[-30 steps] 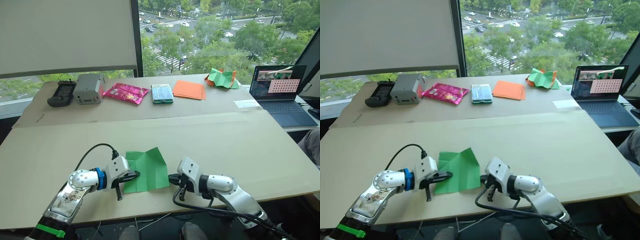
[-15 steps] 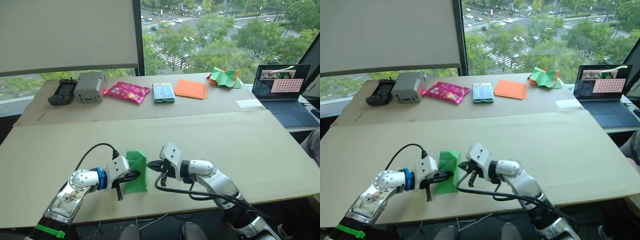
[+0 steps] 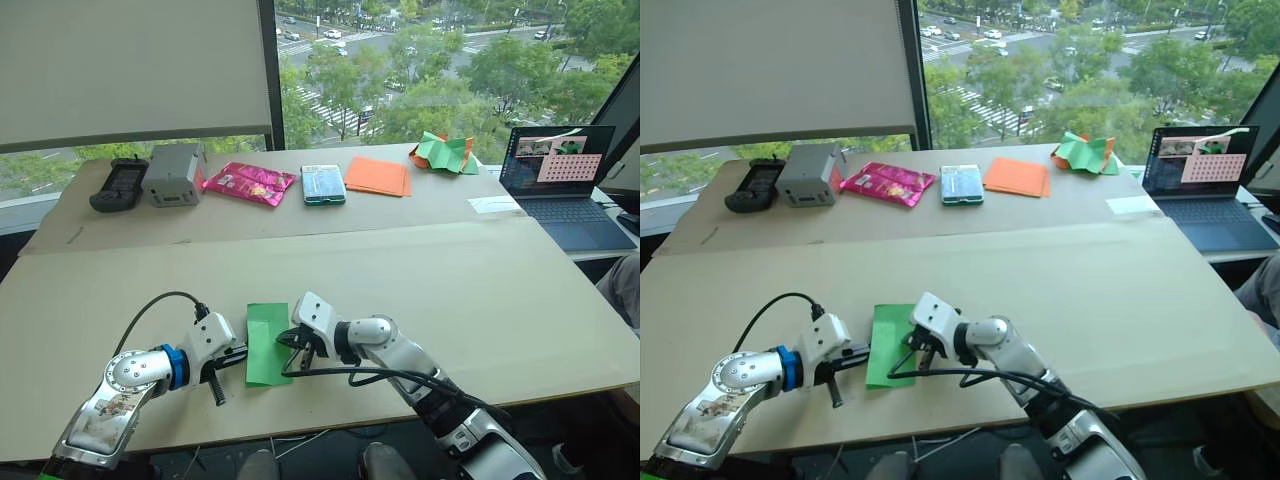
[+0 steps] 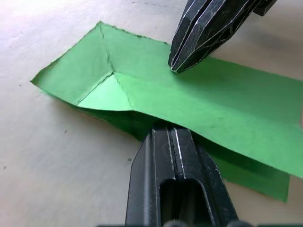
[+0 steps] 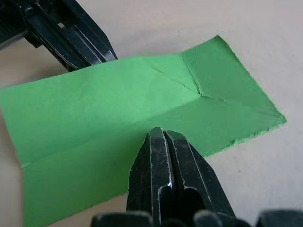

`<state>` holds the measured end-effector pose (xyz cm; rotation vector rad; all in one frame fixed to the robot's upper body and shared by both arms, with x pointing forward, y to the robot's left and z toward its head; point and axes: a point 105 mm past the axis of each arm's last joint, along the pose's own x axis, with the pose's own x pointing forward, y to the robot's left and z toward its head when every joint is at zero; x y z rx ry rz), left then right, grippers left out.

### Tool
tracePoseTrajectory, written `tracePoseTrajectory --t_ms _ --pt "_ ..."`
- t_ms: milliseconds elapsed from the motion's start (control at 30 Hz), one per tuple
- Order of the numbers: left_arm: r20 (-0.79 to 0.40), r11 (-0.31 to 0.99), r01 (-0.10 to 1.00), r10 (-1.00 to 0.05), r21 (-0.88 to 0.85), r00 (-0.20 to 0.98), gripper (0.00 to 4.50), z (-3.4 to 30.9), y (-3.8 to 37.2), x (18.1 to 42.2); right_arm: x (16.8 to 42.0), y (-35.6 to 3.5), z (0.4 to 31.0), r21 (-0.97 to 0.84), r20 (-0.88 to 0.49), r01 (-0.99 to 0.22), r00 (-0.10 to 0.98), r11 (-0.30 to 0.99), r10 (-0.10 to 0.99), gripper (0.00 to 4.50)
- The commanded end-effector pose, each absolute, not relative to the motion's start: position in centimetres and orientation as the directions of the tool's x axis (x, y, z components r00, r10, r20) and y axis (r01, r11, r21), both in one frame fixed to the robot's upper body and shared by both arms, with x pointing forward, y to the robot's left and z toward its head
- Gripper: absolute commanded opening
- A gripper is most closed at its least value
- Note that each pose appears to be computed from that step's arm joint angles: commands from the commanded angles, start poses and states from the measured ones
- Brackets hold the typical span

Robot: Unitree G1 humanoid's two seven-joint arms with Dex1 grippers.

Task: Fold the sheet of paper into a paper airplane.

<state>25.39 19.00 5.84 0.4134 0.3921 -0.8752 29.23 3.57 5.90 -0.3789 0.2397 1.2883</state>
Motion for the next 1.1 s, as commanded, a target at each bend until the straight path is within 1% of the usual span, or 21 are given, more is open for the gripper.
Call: tracePoseTrajectory --t_ms 33,133,267,400,500,700,967,1100 --pt "-0.44 0.611 0.761 -0.635 0.217 0.635 0.0 8.5 20.0 25.9 29.0 3.8 5.4 -0.141 -0.398 -0.969 0.245 0.205 0.884 0.01" --pt "-0.416 0.613 0.759 -0.646 0.218 0.641 0.0 9.8 19.9 26.3 29.0 3.7 5.3 -0.138 -0.404 -0.969 0.244 0.205 0.882 0.01" --pt "-0.346 0.608 0.774 -0.698 0.177 0.628 0.0 11.0 18.7 26.8 29.0 3.6 5.1 -0.136 -0.409 -0.969 0.243 0.205 0.88 0.01" --pt "-0.323 0.587 0.805 -0.748 0.087 0.58 0.0 10.2 17.4 26.6 29.1 3.6 5.0 -0.134 -0.412 -0.968 0.25 0.213 0.876 0.01" --pt "-0.383 0.561 0.826 -0.753 0.052 0.535 0.0 7.8 17.2 26.1 29.2 3.3 5.2 -0.136 -0.408 -0.964 0.263 0.227 0.874 0.01" --pt "-0.465 0.524 0.85 -0.74 0.055 0.486 0.0 4.7 17.1 26.2 29.8 2.6 5.9 -0.136 -0.388 -0.956 0.293 0.26 0.874 0.01" --pt "-0.502 0.469 0.879 -0.741 0.086 0.445 0.0 3.9 16.8 25.9 30.9 1.8 5.1 -0.153 -0.419 -0.957 0.29 0.248 0.86 0.01" --pt "-0.515 0.453 0.886 -0.738 0.102 0.436 0.0 3.8 16.9 25.6 32.3 1.6 4.1 -0.161 -0.461 -0.952 0.306 0.26 0.833 0.01"
